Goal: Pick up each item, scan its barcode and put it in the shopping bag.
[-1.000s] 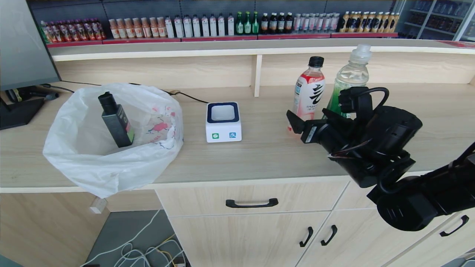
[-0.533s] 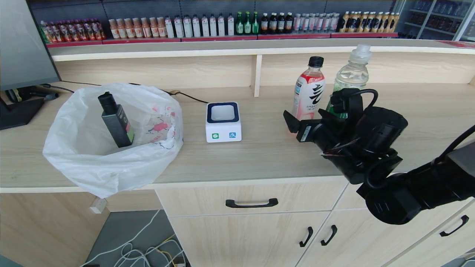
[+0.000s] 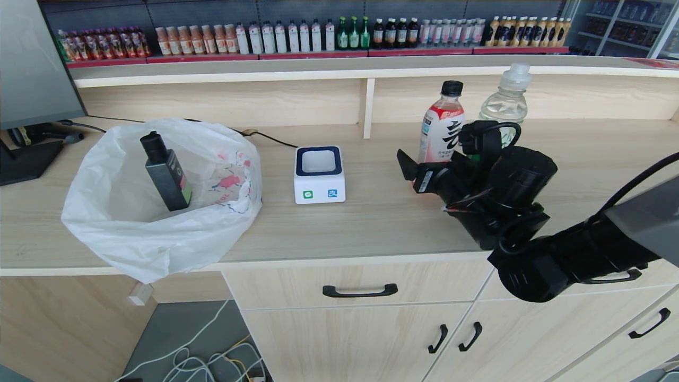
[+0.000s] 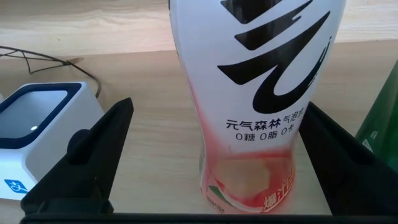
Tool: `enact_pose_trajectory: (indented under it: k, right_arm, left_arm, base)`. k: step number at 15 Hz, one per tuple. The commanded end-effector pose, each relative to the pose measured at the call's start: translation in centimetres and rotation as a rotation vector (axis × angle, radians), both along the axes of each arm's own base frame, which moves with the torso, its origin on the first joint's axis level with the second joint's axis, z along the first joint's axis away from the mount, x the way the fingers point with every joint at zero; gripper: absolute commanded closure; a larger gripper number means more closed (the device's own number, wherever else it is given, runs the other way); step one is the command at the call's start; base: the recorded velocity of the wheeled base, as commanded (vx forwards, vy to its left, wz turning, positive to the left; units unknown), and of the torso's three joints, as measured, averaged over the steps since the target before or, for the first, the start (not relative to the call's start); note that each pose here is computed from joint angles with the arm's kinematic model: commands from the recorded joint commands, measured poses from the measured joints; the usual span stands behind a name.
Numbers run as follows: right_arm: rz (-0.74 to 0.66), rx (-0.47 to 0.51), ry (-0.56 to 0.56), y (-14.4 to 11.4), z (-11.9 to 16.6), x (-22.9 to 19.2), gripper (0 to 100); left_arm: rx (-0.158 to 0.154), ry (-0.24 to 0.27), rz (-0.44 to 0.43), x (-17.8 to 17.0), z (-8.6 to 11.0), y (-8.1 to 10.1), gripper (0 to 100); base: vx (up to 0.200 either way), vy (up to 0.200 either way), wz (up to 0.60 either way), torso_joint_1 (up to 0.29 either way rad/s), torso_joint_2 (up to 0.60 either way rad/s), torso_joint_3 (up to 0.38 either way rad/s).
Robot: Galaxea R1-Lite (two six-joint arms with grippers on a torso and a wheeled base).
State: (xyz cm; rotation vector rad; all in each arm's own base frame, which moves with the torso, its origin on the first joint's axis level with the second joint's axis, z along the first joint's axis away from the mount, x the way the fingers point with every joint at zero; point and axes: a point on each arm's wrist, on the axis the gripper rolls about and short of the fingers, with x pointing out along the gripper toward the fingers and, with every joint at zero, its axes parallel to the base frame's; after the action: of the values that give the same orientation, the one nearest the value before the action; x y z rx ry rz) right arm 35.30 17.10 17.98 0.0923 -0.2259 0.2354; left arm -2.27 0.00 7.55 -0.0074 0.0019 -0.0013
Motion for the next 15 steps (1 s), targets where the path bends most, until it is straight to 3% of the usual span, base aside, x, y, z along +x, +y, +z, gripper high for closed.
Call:
enact_pose_trajectory:
  k: [1,15]
  right_arm:
    - [0.002,-0.002,0.004,0.3,-0.2,0.5,0]
    - [-0.019,-0.003,-0.007,-0.1,1.3,2.2,0]
  left_arm:
    - [0.0,0.0,0.0,0.0,0.0,0.0,0]
    - [0.0,0.0,0.0,0.0,0.0,0.0,0]
  base:
    - [0.0,0.0,0.0,0.0,0.0,0.0]
    - [0.0,0.0,0.0,0.0,0.0,0.0]
